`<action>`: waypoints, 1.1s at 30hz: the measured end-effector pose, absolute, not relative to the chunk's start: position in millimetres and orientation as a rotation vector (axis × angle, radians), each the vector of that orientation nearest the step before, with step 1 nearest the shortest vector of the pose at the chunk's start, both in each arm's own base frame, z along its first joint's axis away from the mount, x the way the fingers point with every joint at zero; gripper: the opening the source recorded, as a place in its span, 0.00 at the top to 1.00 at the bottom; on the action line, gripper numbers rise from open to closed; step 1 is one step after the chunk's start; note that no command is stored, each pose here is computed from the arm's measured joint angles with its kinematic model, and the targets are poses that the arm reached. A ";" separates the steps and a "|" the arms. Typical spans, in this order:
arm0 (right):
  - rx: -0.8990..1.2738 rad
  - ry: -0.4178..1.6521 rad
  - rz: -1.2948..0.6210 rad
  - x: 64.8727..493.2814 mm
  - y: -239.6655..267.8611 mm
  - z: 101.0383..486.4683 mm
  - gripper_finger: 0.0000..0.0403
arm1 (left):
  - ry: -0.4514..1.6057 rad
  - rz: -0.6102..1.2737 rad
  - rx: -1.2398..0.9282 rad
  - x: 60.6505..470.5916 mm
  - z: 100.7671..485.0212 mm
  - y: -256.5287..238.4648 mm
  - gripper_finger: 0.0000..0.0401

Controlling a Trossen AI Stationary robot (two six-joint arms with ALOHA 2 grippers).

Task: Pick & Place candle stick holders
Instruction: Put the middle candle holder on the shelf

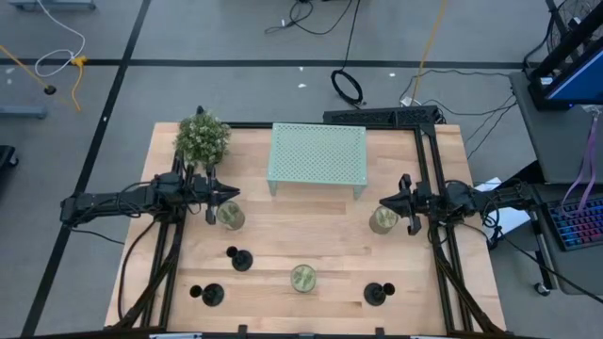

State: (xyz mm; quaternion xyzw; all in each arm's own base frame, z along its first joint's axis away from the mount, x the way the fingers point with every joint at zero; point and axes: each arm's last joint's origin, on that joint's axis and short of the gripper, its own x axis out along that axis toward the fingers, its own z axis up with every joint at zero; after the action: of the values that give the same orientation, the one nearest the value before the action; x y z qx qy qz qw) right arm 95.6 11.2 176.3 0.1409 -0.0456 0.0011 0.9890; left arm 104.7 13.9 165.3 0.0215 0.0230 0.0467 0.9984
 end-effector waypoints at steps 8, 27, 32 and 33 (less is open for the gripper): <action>0.062 -0.172 -0.036 94.6 10.1 184.1 0.99 | 0.046 0.094 0.043 104.7 165.3 13.9 0.90; -0.073 -0.325 0.020 95.0 12.5 199.5 0.71 | -0.106 -0.054 0.010 104.7 179.9 9.3 0.89; -0.150 -0.323 0.008 95.8 12.7 199.4 0.67 | -0.076 -0.170 -0.020 107.2 179.9 4.7 0.85; -0.155 -0.320 0.007 96.1 12.7 199.2 0.67 | -0.069 -0.173 -0.037 108.1 180.9 4.2 0.82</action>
State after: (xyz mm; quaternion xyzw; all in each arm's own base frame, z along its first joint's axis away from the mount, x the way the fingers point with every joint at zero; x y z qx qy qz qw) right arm 96.1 12.7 199.2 -0.0771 -0.1592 0.0037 0.9842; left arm 108.1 4.2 180.9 -0.0184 -0.0347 -0.0861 0.9955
